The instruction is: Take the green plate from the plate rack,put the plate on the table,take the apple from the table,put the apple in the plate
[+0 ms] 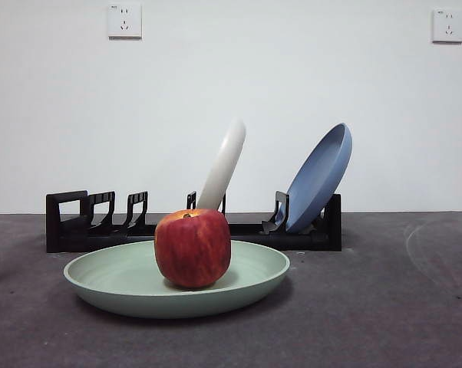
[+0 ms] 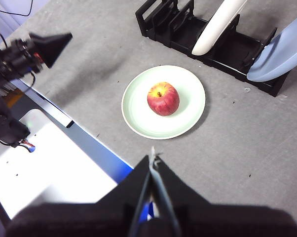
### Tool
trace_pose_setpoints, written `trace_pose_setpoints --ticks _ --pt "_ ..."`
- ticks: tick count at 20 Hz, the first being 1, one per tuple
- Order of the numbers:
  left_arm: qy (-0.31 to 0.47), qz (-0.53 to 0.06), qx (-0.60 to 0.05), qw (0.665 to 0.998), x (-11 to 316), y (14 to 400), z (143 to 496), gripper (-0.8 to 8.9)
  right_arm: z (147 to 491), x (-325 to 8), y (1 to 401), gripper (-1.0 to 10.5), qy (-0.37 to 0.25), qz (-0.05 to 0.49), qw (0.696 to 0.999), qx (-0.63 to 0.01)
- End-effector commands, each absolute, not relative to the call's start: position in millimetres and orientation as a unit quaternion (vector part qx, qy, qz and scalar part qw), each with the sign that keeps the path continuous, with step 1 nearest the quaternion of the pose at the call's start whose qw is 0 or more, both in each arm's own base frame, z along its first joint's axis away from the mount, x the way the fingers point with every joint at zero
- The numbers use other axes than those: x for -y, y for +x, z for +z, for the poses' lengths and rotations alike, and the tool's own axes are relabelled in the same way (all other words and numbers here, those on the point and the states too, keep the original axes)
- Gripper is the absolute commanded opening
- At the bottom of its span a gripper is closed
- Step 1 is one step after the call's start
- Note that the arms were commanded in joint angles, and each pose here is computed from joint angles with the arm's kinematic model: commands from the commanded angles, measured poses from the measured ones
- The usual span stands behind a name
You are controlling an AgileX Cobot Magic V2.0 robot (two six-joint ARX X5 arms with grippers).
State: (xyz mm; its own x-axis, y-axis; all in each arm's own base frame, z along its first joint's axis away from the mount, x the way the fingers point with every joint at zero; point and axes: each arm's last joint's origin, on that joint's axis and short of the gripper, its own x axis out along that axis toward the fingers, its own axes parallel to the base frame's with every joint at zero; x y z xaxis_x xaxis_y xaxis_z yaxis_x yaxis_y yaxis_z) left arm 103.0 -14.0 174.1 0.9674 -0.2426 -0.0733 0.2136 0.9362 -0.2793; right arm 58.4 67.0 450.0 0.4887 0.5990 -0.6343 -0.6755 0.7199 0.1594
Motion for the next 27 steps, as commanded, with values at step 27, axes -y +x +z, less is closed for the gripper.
trace_pose_setpoints --ticks 27 --pt "-0.107 -0.030 -0.100 0.989 5.7 97.0 148.8 -0.04 446.3 -66.5 57.8 0.0 -0.058 0.365 0.857 -0.360"
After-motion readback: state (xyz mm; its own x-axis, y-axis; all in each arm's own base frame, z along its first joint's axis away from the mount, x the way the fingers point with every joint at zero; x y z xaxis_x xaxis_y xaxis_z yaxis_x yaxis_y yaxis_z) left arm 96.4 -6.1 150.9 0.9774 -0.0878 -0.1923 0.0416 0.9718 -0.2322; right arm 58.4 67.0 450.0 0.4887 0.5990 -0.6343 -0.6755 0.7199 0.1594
